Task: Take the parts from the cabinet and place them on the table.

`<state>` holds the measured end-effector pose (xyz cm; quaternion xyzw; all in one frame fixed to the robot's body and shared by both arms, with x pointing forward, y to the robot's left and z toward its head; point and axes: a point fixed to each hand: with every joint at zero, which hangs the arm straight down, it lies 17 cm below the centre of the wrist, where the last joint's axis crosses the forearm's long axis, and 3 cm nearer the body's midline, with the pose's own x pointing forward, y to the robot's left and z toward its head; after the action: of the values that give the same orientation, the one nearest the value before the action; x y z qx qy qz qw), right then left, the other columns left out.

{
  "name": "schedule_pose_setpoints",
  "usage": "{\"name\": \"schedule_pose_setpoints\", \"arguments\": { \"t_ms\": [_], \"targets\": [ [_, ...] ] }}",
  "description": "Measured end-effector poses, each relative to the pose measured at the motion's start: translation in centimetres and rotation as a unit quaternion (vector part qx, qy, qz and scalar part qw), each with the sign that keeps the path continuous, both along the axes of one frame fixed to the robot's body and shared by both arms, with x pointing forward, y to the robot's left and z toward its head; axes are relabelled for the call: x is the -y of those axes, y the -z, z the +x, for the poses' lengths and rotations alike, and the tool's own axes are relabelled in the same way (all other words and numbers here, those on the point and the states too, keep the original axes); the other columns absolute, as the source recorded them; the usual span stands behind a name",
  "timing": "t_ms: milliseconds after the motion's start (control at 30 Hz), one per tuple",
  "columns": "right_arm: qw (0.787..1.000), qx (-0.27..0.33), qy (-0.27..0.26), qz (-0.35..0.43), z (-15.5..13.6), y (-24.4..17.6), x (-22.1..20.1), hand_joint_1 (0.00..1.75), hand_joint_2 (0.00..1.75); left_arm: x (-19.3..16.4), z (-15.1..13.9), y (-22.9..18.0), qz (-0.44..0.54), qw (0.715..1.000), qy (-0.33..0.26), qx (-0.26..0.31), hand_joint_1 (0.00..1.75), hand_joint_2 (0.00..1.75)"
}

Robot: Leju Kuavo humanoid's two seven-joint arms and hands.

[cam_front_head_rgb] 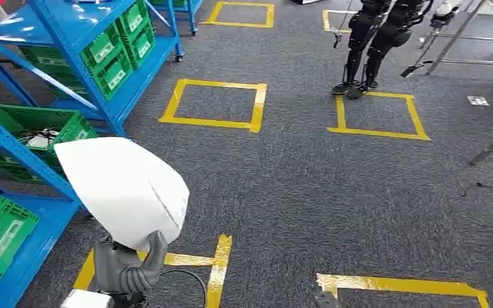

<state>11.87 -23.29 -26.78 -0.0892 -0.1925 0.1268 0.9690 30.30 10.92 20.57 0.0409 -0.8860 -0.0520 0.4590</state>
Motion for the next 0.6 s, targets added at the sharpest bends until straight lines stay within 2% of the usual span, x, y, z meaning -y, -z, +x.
{"name": "schedule_pose_setpoints", "arguments": {
  "t_ms": [400,600],
  "targets": [
    [1.0,-0.013,0.02,0.01,-1.6,0.3,0.0,0.0,0.0,0.8,0.4,-1.2,0.0,1.0,0.012,0.017,1.75,1.75],
    [1.0,-0.012,0.022,0.012,-1.4,0.3,0.0,0.0,0.0,0.9,0.6,-1.4,0.0,1.0,0.014,0.019,1.75,1.75]
  ]
}}
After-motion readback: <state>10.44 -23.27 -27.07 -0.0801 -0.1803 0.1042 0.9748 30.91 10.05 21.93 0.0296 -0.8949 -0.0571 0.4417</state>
